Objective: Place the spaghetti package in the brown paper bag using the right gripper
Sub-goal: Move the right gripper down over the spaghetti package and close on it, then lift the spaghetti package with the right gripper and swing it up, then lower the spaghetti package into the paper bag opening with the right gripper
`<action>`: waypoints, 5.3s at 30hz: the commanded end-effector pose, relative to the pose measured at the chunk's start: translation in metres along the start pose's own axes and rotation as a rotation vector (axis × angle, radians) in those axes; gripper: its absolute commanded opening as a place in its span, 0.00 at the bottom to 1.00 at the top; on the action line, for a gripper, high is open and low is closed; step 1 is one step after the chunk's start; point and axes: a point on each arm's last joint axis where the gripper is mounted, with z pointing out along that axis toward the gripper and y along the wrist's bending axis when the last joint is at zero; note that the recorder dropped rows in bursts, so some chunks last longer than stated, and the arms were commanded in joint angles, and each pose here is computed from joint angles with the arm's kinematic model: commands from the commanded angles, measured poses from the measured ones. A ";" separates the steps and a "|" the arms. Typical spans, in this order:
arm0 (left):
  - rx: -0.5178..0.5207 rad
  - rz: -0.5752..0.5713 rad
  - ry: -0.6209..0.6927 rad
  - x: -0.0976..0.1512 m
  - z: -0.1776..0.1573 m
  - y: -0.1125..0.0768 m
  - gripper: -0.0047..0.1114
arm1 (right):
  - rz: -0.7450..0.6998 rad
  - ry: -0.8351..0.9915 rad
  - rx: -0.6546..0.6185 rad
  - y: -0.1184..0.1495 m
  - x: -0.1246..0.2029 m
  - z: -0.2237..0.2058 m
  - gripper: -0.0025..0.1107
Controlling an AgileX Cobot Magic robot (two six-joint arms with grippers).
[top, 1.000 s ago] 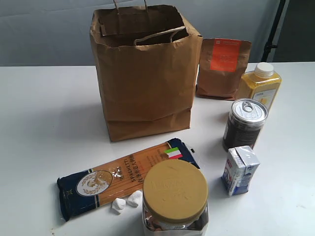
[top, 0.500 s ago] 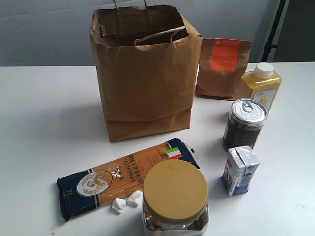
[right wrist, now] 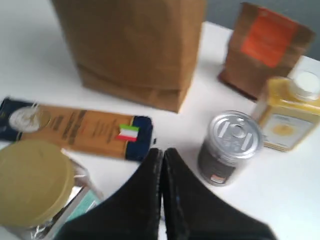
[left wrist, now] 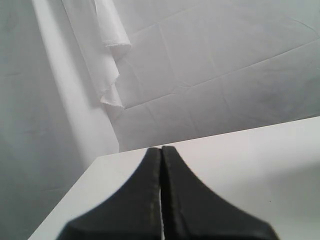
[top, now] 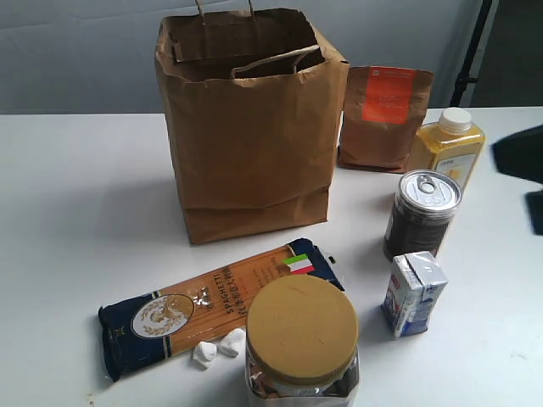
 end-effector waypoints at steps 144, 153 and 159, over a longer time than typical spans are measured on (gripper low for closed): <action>-0.002 -0.008 -0.004 0.001 0.000 0.000 0.04 | -0.112 -0.741 -0.018 0.039 -0.230 0.171 0.02; -0.002 -0.008 -0.004 0.001 0.000 0.000 0.04 | -0.070 -0.578 -0.005 0.026 -0.200 0.222 0.02; -0.002 -0.008 -0.004 0.001 0.000 0.000 0.04 | -0.092 -0.544 -0.011 0.027 -0.174 0.234 0.02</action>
